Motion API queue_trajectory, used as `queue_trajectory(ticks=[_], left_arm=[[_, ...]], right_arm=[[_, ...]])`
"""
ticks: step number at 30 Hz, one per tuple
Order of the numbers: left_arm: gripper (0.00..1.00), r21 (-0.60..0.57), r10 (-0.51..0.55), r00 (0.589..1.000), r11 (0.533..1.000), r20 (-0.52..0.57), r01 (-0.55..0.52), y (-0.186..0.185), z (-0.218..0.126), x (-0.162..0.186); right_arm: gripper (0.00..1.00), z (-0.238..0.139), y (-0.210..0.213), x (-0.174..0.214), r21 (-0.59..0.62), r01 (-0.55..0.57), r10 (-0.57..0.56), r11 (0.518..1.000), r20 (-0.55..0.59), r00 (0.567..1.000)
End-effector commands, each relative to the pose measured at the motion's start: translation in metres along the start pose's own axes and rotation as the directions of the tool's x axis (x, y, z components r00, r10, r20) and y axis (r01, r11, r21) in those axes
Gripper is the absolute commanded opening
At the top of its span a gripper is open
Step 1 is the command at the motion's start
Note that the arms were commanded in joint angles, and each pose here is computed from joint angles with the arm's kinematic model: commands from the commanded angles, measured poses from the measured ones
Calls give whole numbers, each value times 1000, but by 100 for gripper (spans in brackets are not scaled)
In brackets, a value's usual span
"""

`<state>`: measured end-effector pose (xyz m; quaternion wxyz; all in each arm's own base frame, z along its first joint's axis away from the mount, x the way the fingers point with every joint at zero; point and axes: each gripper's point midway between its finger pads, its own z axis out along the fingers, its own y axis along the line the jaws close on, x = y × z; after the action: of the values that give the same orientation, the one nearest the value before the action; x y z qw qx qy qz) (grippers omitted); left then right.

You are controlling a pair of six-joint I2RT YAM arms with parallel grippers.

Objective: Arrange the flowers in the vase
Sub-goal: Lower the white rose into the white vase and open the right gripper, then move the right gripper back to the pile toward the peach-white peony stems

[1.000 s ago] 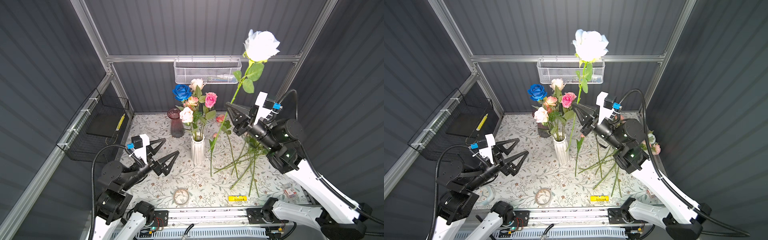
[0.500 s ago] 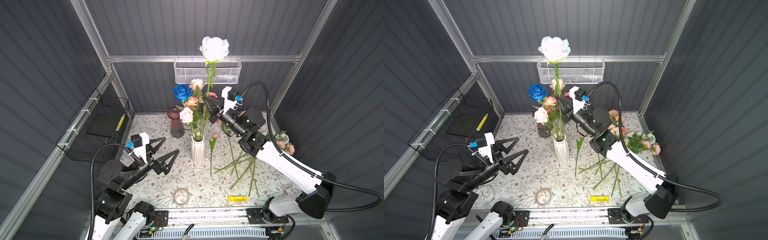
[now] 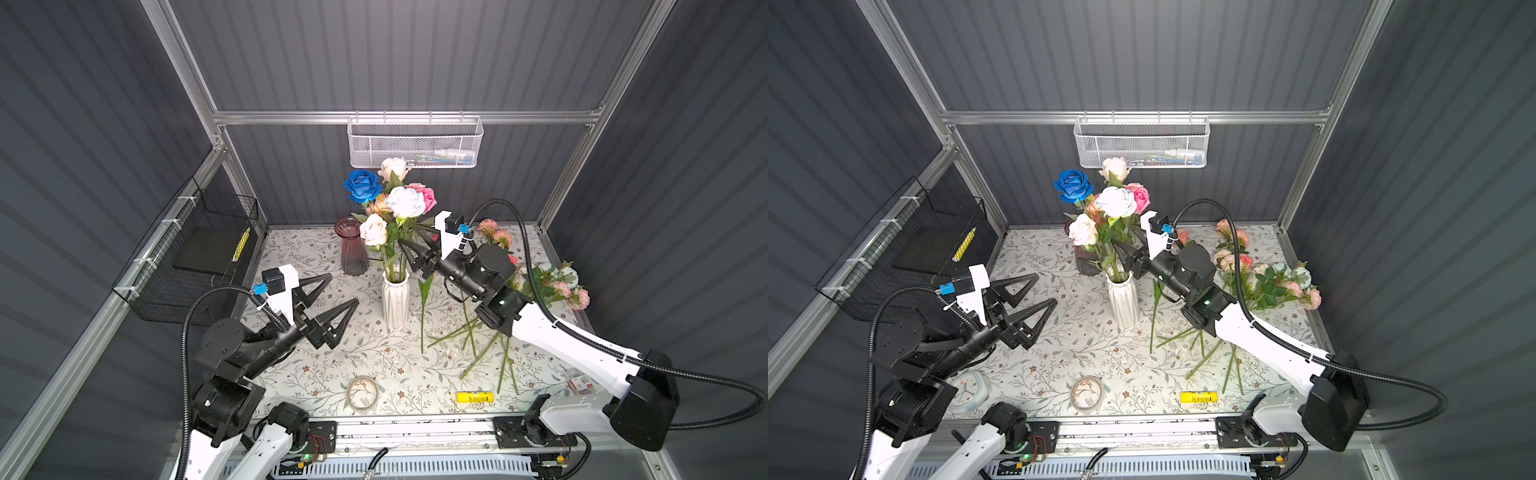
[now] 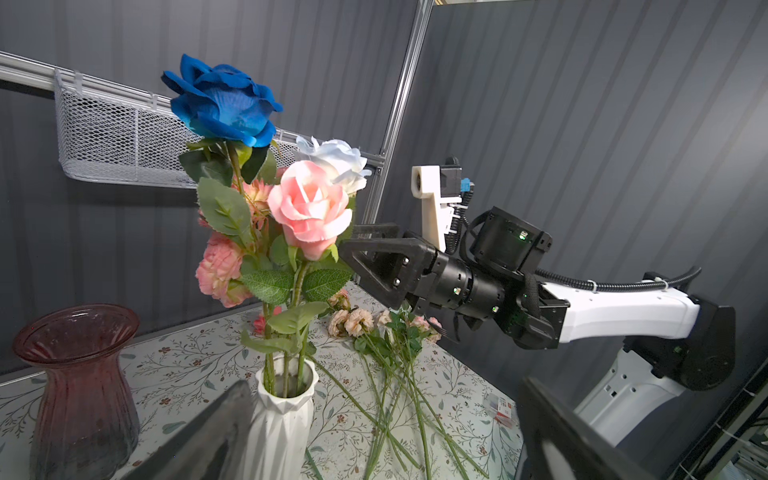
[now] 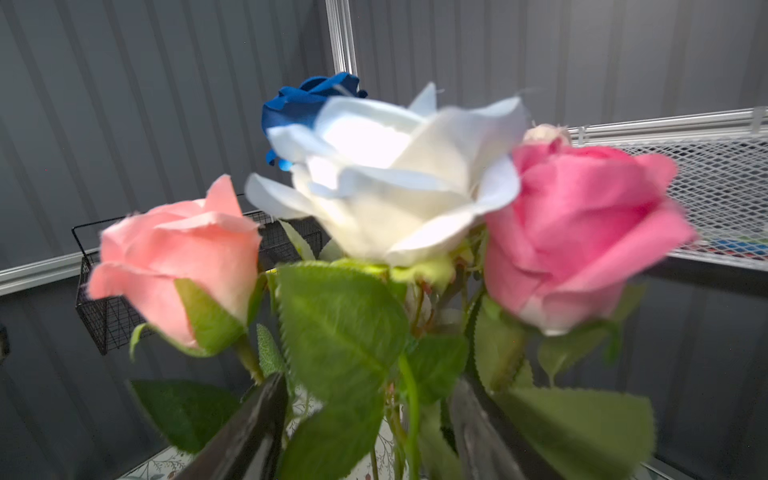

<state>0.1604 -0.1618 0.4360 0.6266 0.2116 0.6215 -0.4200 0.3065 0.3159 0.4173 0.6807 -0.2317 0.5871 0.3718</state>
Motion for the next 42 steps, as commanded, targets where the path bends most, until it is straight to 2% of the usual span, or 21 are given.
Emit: queue_trajectory(ticks=[1,5,9,13,17,23,25,29,34,42], left_arm=[[100,14,-1,1000,1000,7,1,-1,2,1],[100,7,5,1000,1000,8,-5,1,2,3],[100,-1,8,1000,1000,6,-8,3,1,6],[100,-7,7,1000,1000,0,-7,6,2,11],[100,-7,1,1000,1000,2,-1,7,2,14],[100,-7,-1,1000,1000,-2,1,6,1,15],[100,-5,-3,1000,1000,-4,3,6,1,16],[100,-1,-4,1000,1000,-8,4,6,0,17],[100,-8,-1,1000,1000,-3,1,6,-2,18],[100,-6,4,1000,1000,-11,-4,6,-2,20]], right_arm=[[69,-25,5,-20,-2,-76,76,997,62,995],[73,-63,2,-18,31,-113,110,993,88,990],[75,-96,-10,0,118,-128,122,985,56,991],[75,-117,-47,37,332,-131,162,934,-65,985],[72,-136,-93,83,505,-184,305,843,-169,937],[62,-178,-177,154,775,-229,577,588,-204,791],[61,-191,-202,179,836,-210,641,506,-203,740],[56,-211,-242,210,906,-117,693,406,-222,686],[46,-221,-273,242,936,-24,745,350,-263,613],[39,-227,-303,260,948,124,751,294,-309,584]])
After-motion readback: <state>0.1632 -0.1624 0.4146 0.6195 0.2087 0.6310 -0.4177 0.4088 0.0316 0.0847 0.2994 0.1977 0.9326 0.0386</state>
